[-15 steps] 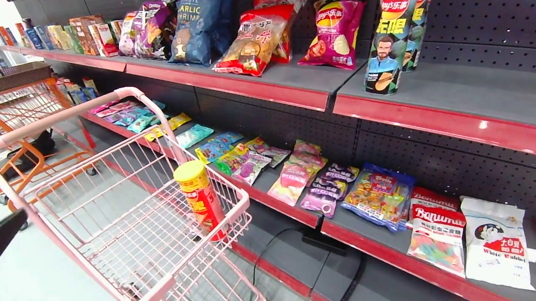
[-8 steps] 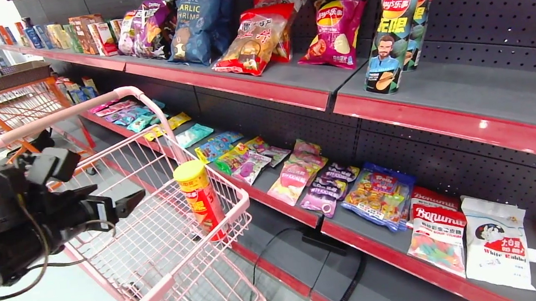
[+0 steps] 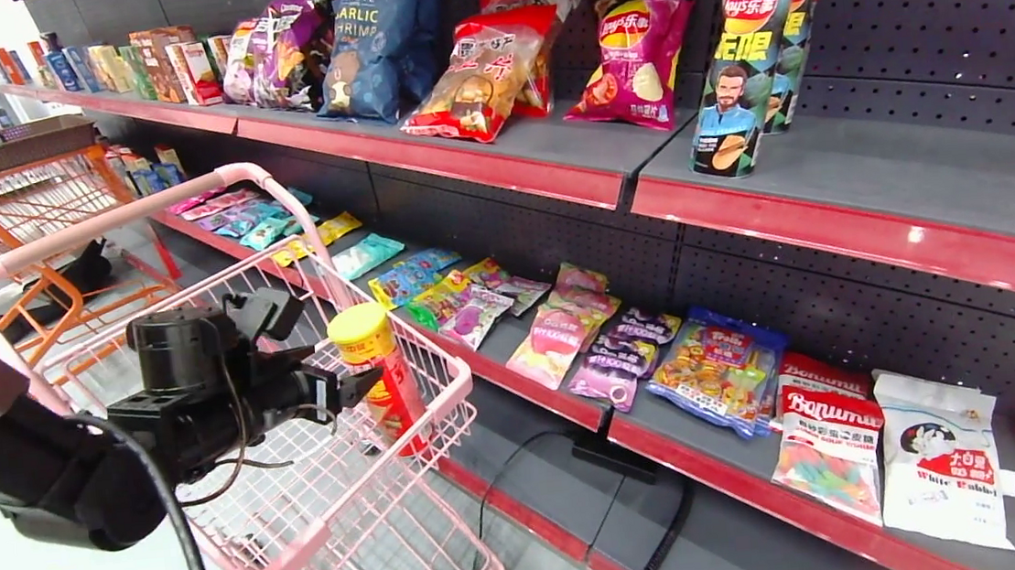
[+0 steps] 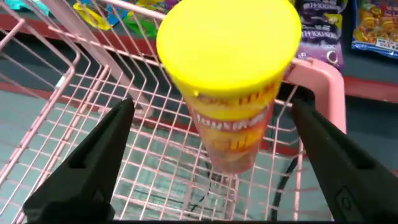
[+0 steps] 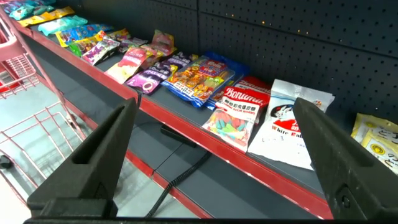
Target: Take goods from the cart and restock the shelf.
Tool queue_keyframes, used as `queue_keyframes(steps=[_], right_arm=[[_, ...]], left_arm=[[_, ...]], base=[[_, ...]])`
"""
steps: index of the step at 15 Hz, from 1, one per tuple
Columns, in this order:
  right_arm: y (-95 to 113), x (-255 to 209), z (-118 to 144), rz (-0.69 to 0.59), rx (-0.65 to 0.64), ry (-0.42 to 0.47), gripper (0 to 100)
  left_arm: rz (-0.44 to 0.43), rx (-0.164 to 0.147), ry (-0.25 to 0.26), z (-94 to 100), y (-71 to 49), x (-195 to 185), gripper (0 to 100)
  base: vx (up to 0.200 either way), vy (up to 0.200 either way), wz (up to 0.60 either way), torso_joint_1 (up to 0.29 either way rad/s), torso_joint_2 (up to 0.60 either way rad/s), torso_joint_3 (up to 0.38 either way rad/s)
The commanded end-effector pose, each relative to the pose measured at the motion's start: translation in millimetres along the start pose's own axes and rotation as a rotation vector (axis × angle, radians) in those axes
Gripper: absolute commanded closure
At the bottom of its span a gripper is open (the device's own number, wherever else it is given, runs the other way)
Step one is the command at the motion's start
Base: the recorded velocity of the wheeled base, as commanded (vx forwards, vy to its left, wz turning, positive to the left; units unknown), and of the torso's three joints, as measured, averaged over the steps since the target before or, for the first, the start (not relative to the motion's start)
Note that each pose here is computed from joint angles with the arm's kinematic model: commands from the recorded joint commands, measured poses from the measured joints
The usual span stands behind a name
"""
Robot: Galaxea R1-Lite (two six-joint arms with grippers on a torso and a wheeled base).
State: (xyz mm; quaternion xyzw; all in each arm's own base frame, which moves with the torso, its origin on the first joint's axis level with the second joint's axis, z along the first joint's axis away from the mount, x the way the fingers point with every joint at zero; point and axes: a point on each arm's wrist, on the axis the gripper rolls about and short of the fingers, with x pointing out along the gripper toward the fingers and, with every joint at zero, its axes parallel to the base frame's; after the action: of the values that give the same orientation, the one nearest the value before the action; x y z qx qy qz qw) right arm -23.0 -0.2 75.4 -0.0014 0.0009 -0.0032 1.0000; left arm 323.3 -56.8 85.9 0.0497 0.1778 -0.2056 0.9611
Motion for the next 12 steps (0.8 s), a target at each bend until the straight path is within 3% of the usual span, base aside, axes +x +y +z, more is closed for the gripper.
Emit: queue_keyframes(steps=[1,3,6,8,9,12], right_arm=[[0,0,0,0.0,0.0,0.001,0],[0,0,0,0.0,0.0,0.001,0],[0,0,0,0.0,0.0,0.001,0],[0,0,0,0.0,0.0,0.001,0],[0,0,0,0.0,-0.002,0.001,0],[0,0,0,0.0,-0.002,0.001,0]], left_arm=[[-0.01,-0.001,0.016,-6.0,1.9,22,0],[-0.016,0.002,0.023,-9.9,1.3,31,0],[-0.01,0.013,-0.017,-8.8,2.7,53,0],[-0.016,0.012,-0.014,-13.2,0.7,60,0],[-0.02,0.015,-0.019,-14.7,-0.8,62,100],[-0.023,0.022,-0.052,-7.4,-5.2,57,100]], base=[[0.0,0.0,0.0,0.0,0.0,0.0],[0.0,0.0,0.0,0.0,0.0,0.0],[0.0,0.0,0.0,0.0,0.0,0.0],[0.0,0.0,0.0,0.0,0.0,0.0],[0.0,0.0,0.0,0.0,0.0,0.0],[0.0,0.0,0.0,0.0,0.0,0.0]])
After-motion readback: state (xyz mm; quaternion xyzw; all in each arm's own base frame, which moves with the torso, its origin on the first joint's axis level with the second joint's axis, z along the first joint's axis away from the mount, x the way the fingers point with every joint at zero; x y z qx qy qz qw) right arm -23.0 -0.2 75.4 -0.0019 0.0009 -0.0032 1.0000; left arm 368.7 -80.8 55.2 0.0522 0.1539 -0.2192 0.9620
